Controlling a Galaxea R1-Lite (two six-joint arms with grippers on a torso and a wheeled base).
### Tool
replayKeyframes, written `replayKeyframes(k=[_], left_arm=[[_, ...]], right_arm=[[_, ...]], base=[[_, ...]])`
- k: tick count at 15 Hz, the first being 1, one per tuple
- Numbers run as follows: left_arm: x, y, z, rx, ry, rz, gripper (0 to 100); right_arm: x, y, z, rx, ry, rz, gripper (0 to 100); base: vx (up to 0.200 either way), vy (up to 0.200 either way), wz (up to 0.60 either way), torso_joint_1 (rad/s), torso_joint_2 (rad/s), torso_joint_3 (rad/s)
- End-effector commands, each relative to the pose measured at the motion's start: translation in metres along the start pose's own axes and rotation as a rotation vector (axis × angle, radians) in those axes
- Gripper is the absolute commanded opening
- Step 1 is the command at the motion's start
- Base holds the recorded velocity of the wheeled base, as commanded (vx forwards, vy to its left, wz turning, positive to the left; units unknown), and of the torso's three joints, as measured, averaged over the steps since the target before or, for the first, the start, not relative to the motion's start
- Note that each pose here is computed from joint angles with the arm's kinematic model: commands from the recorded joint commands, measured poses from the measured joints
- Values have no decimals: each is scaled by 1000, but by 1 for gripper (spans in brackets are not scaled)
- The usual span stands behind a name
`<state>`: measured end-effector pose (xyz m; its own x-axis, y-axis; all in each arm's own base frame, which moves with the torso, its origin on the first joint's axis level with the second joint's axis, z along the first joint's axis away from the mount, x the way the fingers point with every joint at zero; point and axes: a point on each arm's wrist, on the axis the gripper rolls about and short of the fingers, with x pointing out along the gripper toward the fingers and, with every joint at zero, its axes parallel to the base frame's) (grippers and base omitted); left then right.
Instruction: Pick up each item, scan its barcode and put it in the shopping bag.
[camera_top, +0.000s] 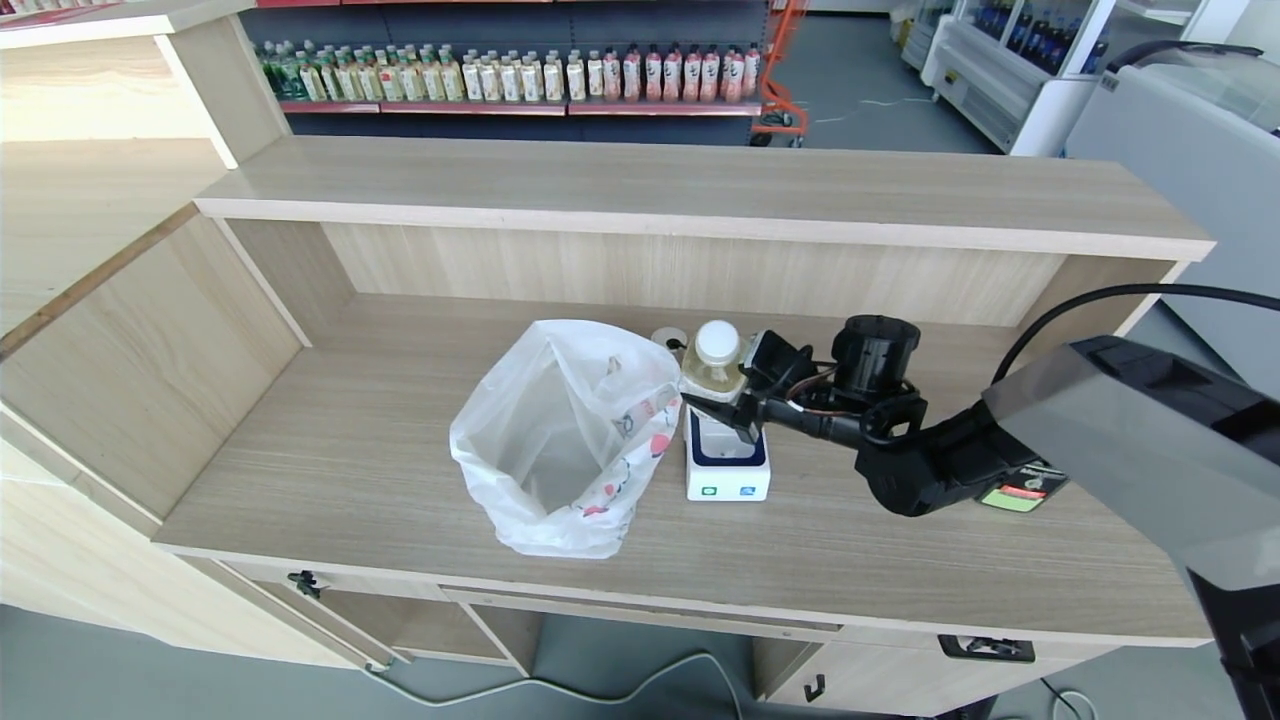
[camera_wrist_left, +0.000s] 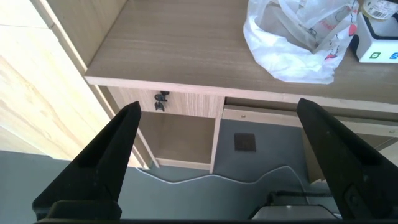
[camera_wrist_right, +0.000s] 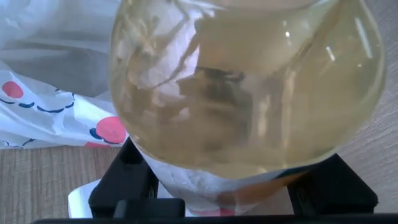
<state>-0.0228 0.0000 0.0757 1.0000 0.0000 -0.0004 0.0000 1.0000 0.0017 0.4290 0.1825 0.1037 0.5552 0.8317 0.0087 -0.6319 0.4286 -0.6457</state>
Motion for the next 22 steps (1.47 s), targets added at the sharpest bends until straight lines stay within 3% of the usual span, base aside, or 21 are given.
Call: replayKeyframes(k=[1,4,7,10,12,14,15,16,17,20,22], left_arm=[[0,0,0,0,1,0,100],[0,0,0,0,1,0,100],[0,0,0,0,1,0,100],[0,0,0,0,1,0,100],[0,0,0,0,0,-2,100],[0,0,0,0,1,0,100],[0,0,0,0,0,0,100],[0,0,0,0,1,0,100],[0,0,0,0,1,-2,100],[0,0,0,0,1,0,100],[0,0,0,0,1,0,100]], right_arm=[[2,5,-7,10,14,11,0],[1,2,-3,4,7,5,0],[-10,-20,23,21,-12,-37,0],[-62,-64,86,280,-75,-140,0],[-104,-59,105,355,-24,-157,0],[-154,-39,118,416,47,-183,0],[-166,-35,125,477,86,-271,0],[-167,-35,126,482,88,-286,0],[-168,-36,135,590,143,-533,0],[-173,-27,141,670,209,-615,0],[-173,-24,149,685,192,-604,0]], base=[[0,0,0,0,0,0],[0,0,0,0,0,0],[0,0,0,0,0,0],[0,0,0,0,0,0],[0,0,0,0,0,0],[0,0,0,0,0,0],[0,0,0,0,0,0],[0,0,0,0,0,0],[0,0,0,0,0,0],[0,0,0,0,0,0],[0,0,0,0,0,0]])
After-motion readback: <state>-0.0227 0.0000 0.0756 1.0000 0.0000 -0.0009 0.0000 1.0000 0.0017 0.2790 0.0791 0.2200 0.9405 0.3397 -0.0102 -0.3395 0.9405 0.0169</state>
